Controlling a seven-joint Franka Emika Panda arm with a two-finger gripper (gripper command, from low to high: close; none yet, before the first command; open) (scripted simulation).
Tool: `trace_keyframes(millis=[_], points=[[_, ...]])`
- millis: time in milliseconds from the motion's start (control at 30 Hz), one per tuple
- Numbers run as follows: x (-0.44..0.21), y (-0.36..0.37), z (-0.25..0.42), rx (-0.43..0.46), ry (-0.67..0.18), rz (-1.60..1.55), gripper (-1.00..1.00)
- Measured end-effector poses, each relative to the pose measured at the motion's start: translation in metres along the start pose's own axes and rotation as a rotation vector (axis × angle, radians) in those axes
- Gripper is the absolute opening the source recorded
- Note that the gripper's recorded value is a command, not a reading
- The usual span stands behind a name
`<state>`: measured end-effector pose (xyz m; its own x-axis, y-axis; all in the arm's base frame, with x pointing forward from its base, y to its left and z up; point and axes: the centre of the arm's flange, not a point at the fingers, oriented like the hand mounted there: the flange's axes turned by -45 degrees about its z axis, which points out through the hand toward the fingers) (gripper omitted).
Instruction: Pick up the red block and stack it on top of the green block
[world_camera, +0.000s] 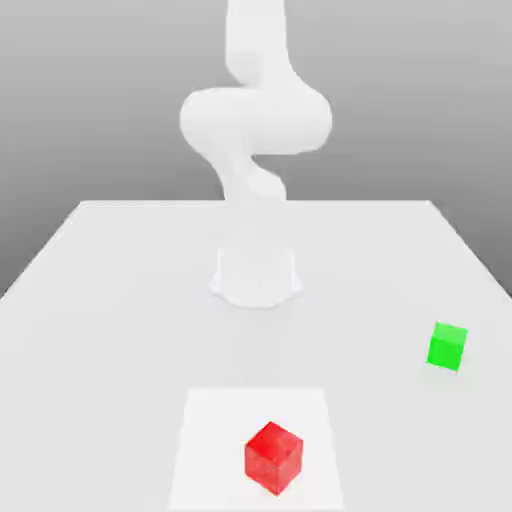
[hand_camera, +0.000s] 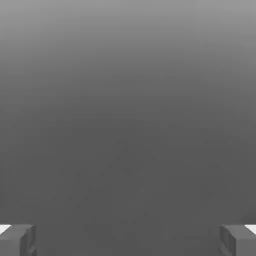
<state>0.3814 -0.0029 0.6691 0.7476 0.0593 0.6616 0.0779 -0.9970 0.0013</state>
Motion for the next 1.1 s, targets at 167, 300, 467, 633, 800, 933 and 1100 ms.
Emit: trace_keyframes(millis=[167, 300, 467, 633, 800, 933, 1100], points=[[-0.020, 0.000, 0.110, 0.096, -0.152, -0.150, 0.00], [-0.051, -0.007, 0.189, 0.159, -0.265, -0.270, 0.00], [-0.107, -0.017, 0.275, 0.222, -0.403, -0.425, 0.00], [-0.175, -0.025, 0.342, 0.267, -0.539, -0.593, 0.00], [-0.245, -0.020, 0.389, 0.289, -0.665, -0.750, 0.00], [-0.278, -0.020, 0.424, 0.290, -0.679, -0.773, 0.00], [-0.293, -0.020, 0.438, 0.292, -0.682, -0.771, -1.00]])
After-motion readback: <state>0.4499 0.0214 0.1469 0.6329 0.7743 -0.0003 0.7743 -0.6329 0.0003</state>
